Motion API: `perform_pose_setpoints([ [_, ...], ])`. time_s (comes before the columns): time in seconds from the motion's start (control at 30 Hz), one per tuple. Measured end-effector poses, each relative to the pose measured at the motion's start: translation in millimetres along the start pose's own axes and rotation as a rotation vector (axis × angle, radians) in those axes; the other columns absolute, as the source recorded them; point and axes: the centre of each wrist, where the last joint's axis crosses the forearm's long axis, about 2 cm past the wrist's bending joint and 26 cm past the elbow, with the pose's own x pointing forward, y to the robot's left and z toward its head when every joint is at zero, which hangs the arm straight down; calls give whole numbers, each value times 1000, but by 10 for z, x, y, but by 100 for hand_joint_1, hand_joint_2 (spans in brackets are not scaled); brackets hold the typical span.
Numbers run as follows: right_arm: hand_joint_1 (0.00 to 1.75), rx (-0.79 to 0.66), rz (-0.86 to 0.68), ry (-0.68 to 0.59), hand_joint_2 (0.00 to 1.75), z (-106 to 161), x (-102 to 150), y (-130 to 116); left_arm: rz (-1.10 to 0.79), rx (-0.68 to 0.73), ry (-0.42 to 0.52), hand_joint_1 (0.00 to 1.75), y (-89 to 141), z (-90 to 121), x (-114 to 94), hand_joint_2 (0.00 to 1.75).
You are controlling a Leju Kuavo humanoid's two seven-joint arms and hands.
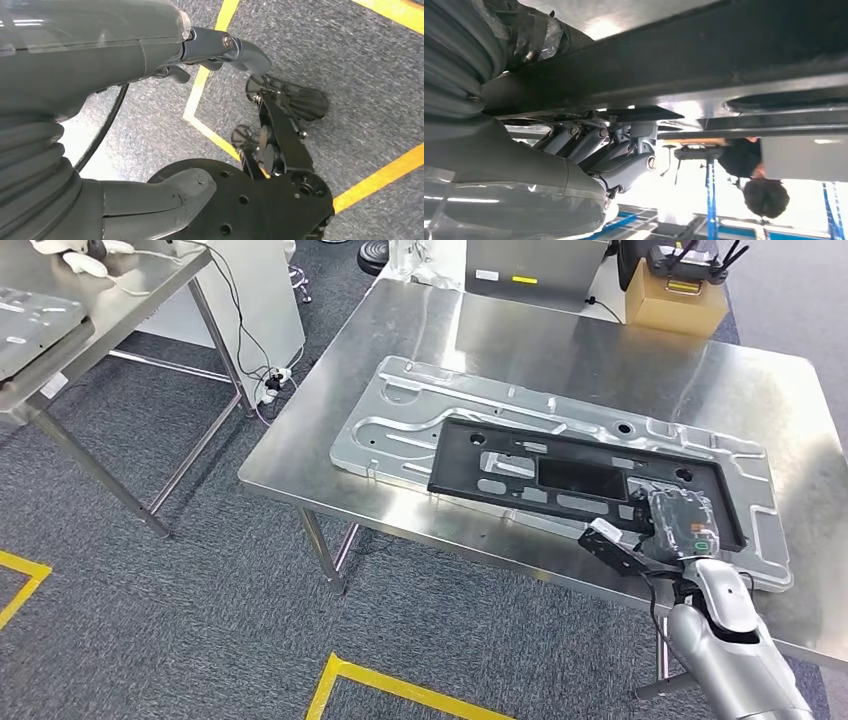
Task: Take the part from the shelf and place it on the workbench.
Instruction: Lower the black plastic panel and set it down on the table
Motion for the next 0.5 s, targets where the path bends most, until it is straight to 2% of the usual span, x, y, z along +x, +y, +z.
perform_pose_setpoints([
  [0.5, 175, 12, -1, 57, 175, 15, -193, 13, -3, -5, -2, 0, -13, -3, -3, 175],
])
